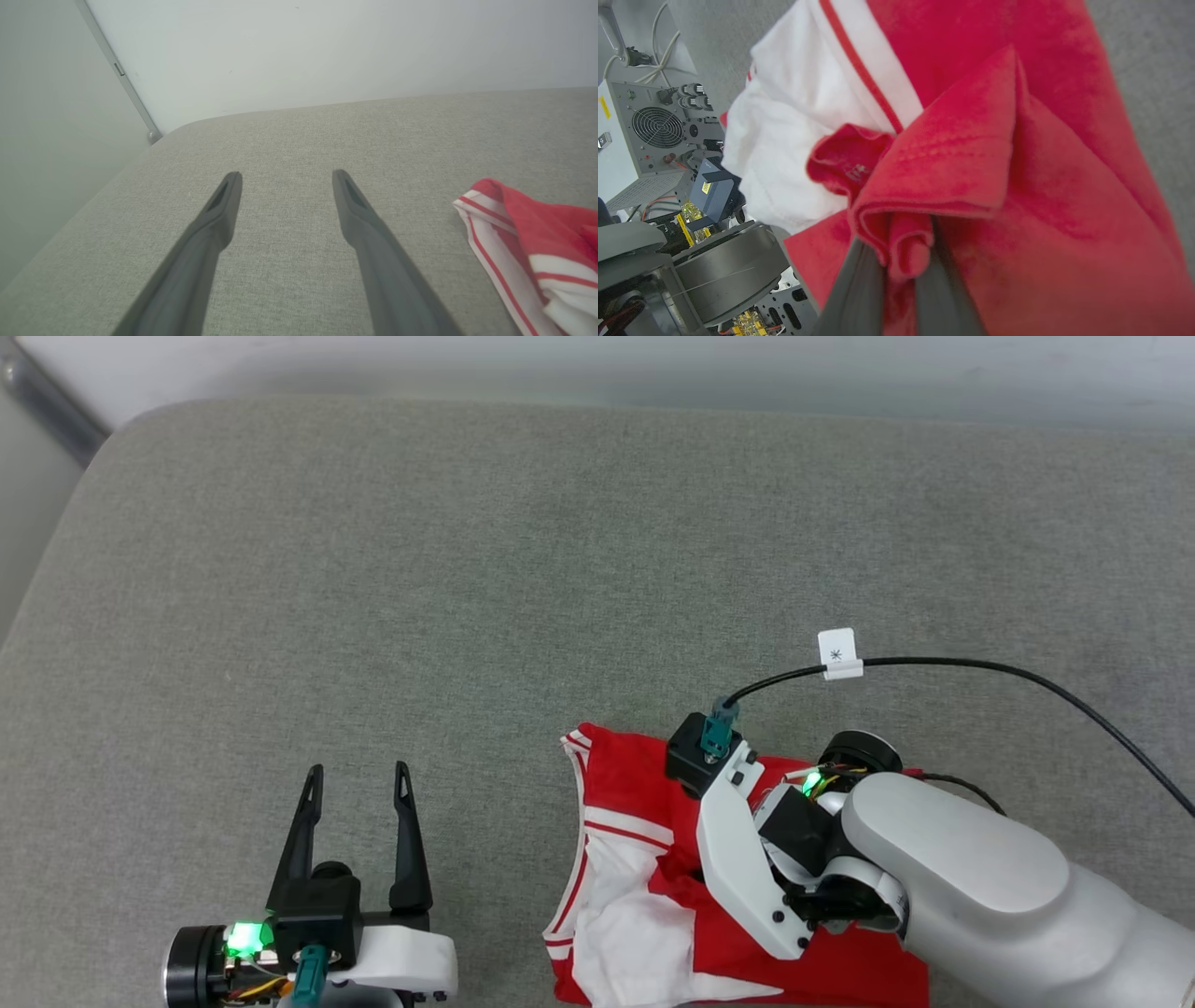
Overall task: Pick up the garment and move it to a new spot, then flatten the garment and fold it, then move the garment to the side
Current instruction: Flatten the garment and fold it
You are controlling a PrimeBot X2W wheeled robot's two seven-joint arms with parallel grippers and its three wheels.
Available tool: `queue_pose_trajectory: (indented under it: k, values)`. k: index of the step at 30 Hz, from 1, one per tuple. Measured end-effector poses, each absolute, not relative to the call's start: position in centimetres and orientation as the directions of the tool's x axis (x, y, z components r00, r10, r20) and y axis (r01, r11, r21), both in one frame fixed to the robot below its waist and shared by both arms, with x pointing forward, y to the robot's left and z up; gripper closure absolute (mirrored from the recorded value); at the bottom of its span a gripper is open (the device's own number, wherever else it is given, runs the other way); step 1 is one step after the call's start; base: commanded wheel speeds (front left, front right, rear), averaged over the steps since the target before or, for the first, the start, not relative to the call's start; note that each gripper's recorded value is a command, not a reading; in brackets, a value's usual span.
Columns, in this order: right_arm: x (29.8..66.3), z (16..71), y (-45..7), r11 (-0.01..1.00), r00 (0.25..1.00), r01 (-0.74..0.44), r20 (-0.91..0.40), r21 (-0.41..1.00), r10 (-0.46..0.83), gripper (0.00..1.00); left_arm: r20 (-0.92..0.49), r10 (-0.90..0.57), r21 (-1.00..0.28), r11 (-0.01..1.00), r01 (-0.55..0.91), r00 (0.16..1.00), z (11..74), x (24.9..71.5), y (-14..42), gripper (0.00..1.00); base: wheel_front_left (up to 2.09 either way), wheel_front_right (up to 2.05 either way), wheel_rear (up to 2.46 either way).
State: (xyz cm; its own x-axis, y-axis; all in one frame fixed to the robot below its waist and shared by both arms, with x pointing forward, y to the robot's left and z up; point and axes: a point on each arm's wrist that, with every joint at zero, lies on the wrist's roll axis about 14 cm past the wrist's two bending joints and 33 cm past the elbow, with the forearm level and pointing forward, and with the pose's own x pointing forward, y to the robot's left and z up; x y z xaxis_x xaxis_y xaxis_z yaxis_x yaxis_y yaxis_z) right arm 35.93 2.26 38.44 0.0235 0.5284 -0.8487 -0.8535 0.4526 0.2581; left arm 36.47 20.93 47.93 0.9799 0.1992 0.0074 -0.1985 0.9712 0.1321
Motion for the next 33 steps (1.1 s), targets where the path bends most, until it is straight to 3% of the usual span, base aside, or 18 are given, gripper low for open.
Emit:
queue_pose_trajectory:
  k: [1,2,3,4,11,15,20,22,23,33]
  values:
    - [35.9,38.7,2.4,0.444,0.034,-0.860,-0.842,0.249,0.538,1.00,0.010,0.198,0.131,0.971,-0.198,0.980,48.0,36.5,20.9,0.00,0.00,0.00,0.00]
    - [36.1,39.2,2.6,0.438,0.051,-0.866,-0.829,0.241,0.557,0.89,0.012,0.196,0.130,0.972,-0.196,0.980,48.1,36.4,20.9,0.00,0.00,0.00,0.00]
    - [36.3,39.9,3.0,0.434,0.070,-0.869,-0.810,0.237,0.582,0.66,0.014,0.195,0.129,0.972,-0.195,0.981,48.1,36.4,20.8,0.00,0.00,0.00,0.00]
    - [36.6,40.5,3.1,0.433,0.092,-0.872,-0.793,0.228,0.602,0.00,0.016,0.191,0.128,0.973,-0.191,0.981,48.2,36.3,20.8,0.00,0.00,0.00,0.00]
    - [40.3,46.2,1.1,0.482,0.323,-0.872,-0.638,0.087,0.699,0.00,0.035,0.177,0.128,0.975,-0.180,0.984,48.9,35.5,20.4,0.00,0.00,0.00,0.00]
    - [44.2,51.4,-1.3,0.583,0.533,-0.812,-0.420,-0.011,0.735,0.00,0.045,0.163,0.128,0.978,-0.167,0.986,49.2,35.4,20.1,0.00,0.00,0.00,0.00]
    - [47.6,56.1,-6.0,0.737,0.742,-0.670,-0.104,-0.088,0.662,0.00,0.059,0.138,0.128,0.981,-0.145,0.989,49.6,35.6,19.4,0.00,0.00,0.00,0.00]
    - [47.8,56.7,-7.0,0.764,0.769,-0.639,-0.046,-0.094,0.638,0.00,0.060,0.134,0.127,0.982,-0.140,0.989,49.6,35.6,19.2,0.00,0.00,0.00,0.00]
    - [48.1,57.5,-9.1,0.811,0.812,-0.574,0.049,-0.114,0.582,0.00,0.058,0.125,0.128,0.983,-0.132,0.990,49.5,35.5,19.0,0.00,0.00,0.00,0.00]
    - [45.7,57.4,-15.1,0.943,0.920,-0.329,0.208,-0.052,0.333,0.00,0.057,0.093,0.127,0.987,-0.100,0.994,49.6,35.1,18.3,0.00,0.00,0.00,0.00]
